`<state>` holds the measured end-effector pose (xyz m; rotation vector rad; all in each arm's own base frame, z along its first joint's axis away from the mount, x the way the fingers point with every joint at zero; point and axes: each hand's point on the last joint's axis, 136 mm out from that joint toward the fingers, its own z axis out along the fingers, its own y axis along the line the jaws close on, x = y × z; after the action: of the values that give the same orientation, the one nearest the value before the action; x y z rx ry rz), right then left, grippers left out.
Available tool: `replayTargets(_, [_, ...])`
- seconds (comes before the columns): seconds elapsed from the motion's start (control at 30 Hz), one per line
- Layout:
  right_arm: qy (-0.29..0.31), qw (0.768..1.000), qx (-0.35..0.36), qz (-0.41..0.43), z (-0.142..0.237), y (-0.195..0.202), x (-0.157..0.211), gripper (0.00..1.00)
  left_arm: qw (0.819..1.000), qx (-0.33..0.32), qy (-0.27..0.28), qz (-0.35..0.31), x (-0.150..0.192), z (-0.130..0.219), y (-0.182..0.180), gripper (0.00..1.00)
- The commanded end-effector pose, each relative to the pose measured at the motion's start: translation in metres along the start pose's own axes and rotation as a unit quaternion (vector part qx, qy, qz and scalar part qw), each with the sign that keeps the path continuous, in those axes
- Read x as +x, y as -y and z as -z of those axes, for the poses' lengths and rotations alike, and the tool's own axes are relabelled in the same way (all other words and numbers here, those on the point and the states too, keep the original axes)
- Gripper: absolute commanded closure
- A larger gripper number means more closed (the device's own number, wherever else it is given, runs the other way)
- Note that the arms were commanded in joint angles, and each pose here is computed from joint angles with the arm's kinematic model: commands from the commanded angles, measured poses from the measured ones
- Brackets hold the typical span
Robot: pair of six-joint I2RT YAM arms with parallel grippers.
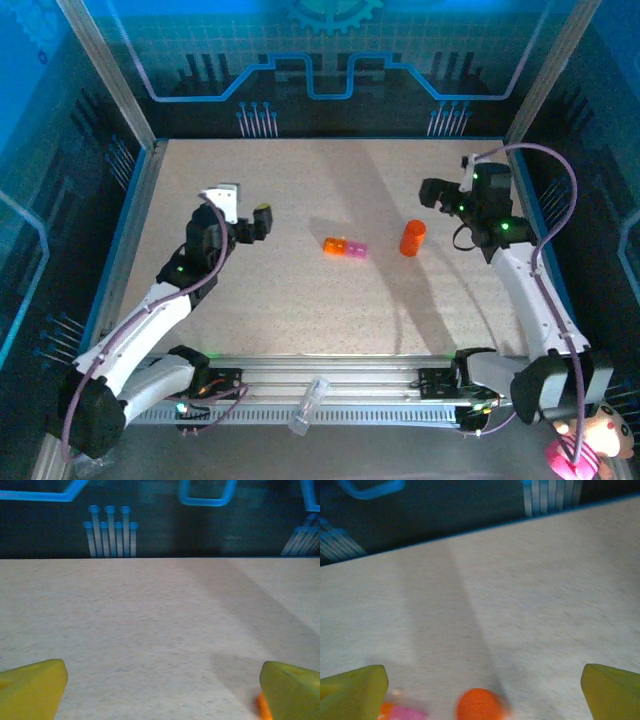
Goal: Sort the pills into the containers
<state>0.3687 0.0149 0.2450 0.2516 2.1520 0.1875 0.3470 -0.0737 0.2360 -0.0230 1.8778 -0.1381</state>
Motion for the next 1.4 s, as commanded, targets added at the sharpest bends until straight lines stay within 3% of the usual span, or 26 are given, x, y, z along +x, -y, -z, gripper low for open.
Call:
replayTargets(0.0, [0.049,0.997,0.062,-0.020,-0.008,0.037,-0.006,0.00,0.996,-0.045,0.082,-0.012,-0.022,0.007,-0.030,0.01])
replayTargets(0.27, [0.061,0.993,0.094,0.026,-0.043,0.066,0.043,0.00,0.993,-0.084,0.060,-0.064,0.056,-0.017,-0.067,0.01])
replayTargets(0.5, [0.129,0.984,0.097,0.074,-0.067,0.076,0.077,0.00,0.995,-0.079,0.029,-0.063,0.091,-0.045,-0.074,0.01])
replayTargets(0.63, [0.174,0.979,0.061,0.090,-0.077,0.063,0.087,0.00,0.997,-0.048,0.029,-0.045,0.094,-0.057,-0.070,0.01])
replayTargets(0.8, [0.183,0.970,0.028,0.160,-0.091,0.033,0.099,0.00,0.999,-0.025,0.011,-0.038,0.111,-0.072,-0.070,0.01])
replayTargets(0.97, [0.127,0.979,0.034,0.159,-0.105,0.034,0.101,0.00,0.999,-0.030,-0.016,-0.003,0.113,-0.086,-0.085,0.01])
replayTargets(1.37, [0.142,0.974,0.046,0.170,-0.103,0.032,0.099,0.00,1.000,-0.021,-0.017,0.008,0.112,-0.086,-0.087,0.01])
